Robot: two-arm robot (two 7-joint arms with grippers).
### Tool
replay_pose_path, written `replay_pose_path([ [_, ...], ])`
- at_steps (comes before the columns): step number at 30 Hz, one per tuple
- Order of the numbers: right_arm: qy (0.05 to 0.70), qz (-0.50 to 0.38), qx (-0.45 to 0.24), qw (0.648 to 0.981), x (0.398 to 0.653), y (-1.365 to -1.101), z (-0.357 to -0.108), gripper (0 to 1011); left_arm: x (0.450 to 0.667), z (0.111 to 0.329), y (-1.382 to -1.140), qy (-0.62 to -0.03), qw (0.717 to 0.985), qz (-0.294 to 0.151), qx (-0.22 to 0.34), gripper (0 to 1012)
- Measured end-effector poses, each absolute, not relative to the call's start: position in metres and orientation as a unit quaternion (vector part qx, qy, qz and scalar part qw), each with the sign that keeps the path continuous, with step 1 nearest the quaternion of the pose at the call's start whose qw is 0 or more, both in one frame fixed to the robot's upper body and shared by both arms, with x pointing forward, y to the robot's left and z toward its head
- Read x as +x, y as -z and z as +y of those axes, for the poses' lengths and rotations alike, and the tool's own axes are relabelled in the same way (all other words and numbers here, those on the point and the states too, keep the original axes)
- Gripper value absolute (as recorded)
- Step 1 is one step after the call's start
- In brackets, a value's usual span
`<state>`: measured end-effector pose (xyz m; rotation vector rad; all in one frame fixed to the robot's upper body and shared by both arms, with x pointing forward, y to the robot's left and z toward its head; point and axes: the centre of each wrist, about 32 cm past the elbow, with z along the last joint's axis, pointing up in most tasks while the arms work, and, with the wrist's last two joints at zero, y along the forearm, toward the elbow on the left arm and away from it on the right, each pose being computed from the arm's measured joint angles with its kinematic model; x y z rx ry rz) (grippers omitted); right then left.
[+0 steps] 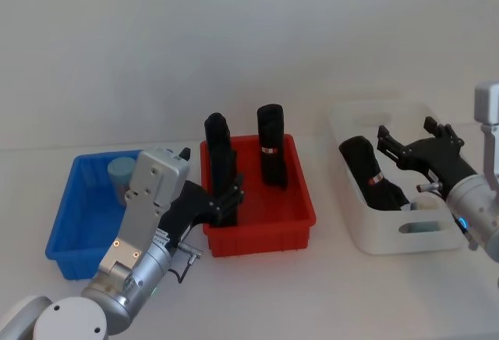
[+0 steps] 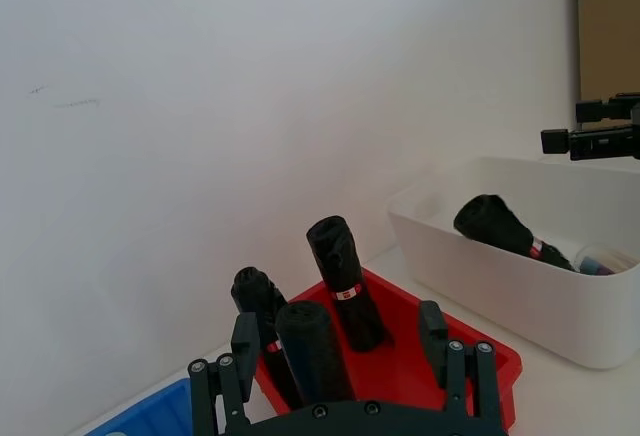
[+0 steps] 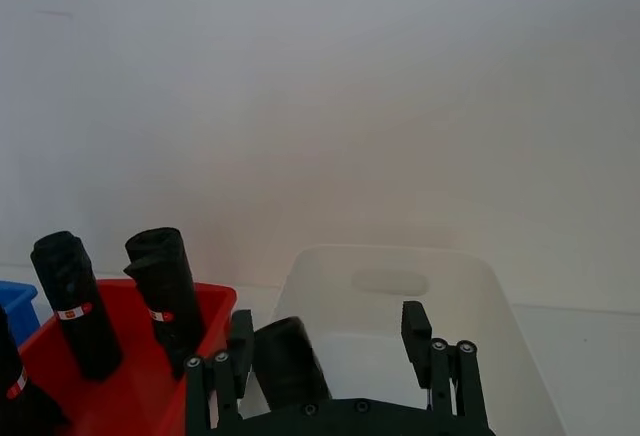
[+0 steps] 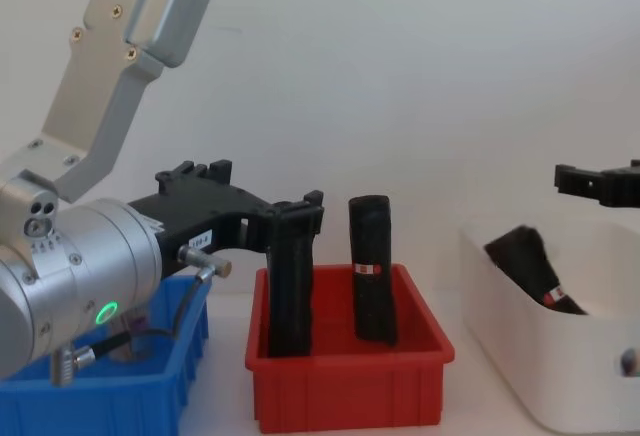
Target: Pick the cotton swabs from the blue box and place them into the white box.
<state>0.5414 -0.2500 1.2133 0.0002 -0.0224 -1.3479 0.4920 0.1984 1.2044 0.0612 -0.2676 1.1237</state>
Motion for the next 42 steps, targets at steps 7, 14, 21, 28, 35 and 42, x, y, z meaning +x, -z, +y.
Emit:
replay_pose_path([
  [7, 0.626, -0.010, -0.001, 0.780, 0.5404, -1.2125, -0.2507, 1001, 0.4920, 0.1984, -1.2044, -0.531, 0.837, -0.126, 0.029, 1004],
  [14, 0.627, -0.009, -0.002, 0.779, 0.5397, -1.2120, -0.2510, 1001, 0.4920, 0.1984, -1.2044, -0.531, 0.837, -0.126, 0.029, 1004],
  [21, 0.628, -0.009, -0.003, 0.778, 0.5395, -1.2118, -0.2514, 1001, 0.4920, 0.1984, -1.2044, -0.531, 0.837, -0.126, 0.029, 1004],
  [28, 0.629, -0.009, -0.003, 0.778, 0.5393, -1.2119, -0.2516, 1001, 0.4920, 0.1984, -1.2044, -0.531, 0.837, -0.126, 0.029, 1004],
  [35, 0.629, -0.008, -0.003, 0.778, 0.5391, -1.2117, -0.2516, 1001, 0.4920, 0.1984, -1.2044, -0.531, 0.837, -0.126, 0.029, 1004],
  [42, 0.629, -0.008, -0.003, 0.778, 0.5391, -1.2116, -0.2515, 1001, 0.4920, 0.1984, -1.2044, -0.531, 0.837, -0.126, 0.029, 1004],
])
